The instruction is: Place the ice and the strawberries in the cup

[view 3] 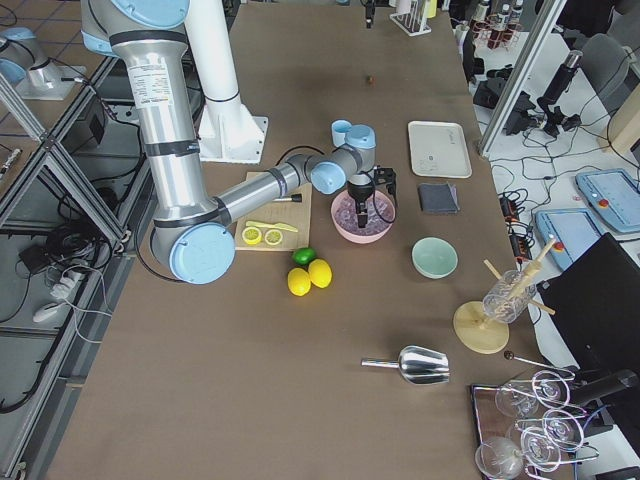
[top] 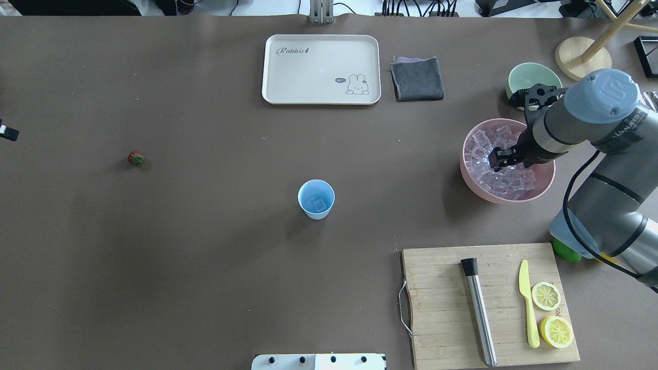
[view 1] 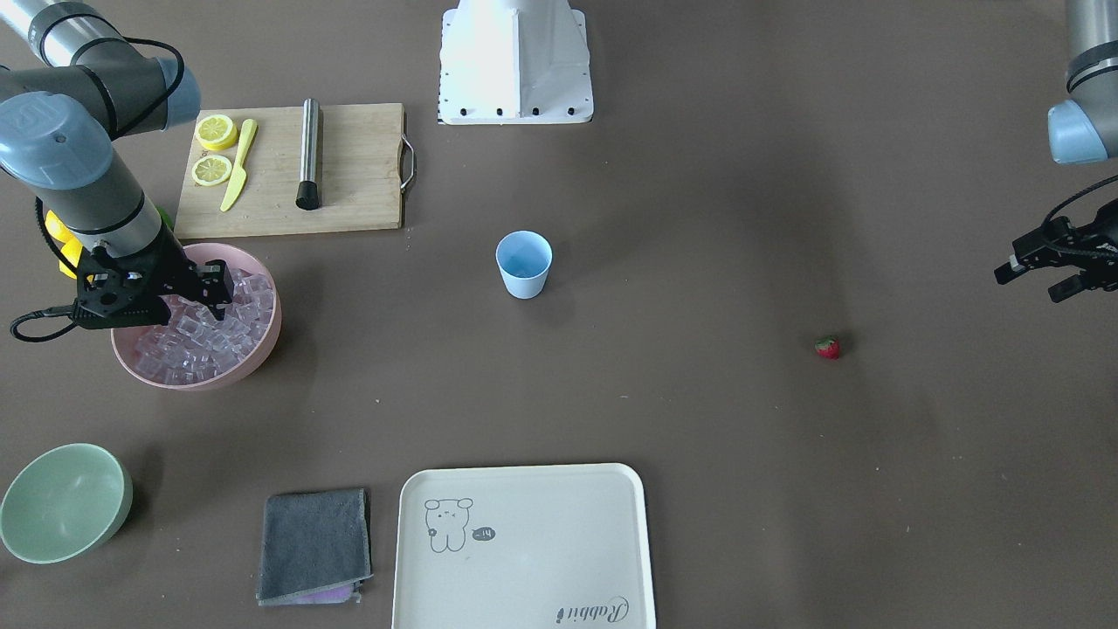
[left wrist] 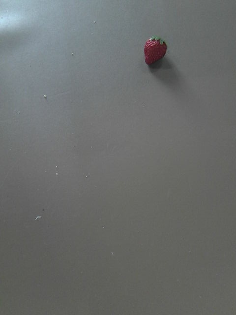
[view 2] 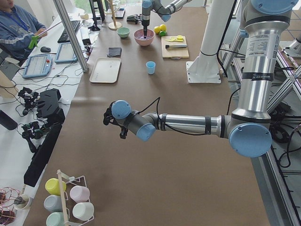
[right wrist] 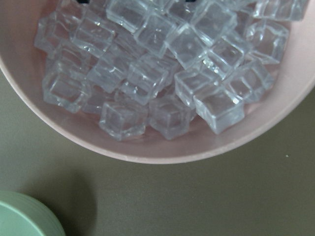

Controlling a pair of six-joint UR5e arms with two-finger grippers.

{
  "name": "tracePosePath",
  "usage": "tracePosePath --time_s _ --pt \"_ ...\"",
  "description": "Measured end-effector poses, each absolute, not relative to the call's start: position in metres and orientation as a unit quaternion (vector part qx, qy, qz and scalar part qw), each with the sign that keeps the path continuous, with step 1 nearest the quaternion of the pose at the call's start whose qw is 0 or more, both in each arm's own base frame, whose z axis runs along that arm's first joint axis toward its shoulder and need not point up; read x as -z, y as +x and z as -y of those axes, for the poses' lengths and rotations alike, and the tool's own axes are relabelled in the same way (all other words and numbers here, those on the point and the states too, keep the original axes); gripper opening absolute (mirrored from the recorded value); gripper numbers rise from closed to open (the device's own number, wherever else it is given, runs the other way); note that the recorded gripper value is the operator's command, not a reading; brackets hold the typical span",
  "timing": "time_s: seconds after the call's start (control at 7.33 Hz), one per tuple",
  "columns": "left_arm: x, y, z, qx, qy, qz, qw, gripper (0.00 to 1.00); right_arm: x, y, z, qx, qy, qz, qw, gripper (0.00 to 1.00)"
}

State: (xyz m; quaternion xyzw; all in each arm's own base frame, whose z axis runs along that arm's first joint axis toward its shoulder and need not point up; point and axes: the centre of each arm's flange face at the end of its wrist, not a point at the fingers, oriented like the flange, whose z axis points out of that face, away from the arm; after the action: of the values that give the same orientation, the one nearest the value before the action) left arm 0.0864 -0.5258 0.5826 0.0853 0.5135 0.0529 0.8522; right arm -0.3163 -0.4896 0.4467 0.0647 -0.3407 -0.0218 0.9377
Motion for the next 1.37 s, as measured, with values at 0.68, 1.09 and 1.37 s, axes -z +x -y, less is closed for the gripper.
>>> tracePosePath --time_s 0.68,1.09,1.37 --pt "-0.584 0.087 0.524 -0.054 0.086 -0.514 0.852 0.98 -0.44 -0.316 0.488 0.019 0.066 0.346 0.936 0.0" --pt "-0.584 0.087 0.524 -0.054 0.086 -0.514 0.852 0.98 -0.425 -0.311 0.486 0.022 0.073 0.358 0.931 0.0" --pt "-0.584 0.087 0.524 -0.054 0.086 -0.514 0.852 0.98 -0.422 -0.308 0.487 0.022 0.077 0.359 0.93 0.72"
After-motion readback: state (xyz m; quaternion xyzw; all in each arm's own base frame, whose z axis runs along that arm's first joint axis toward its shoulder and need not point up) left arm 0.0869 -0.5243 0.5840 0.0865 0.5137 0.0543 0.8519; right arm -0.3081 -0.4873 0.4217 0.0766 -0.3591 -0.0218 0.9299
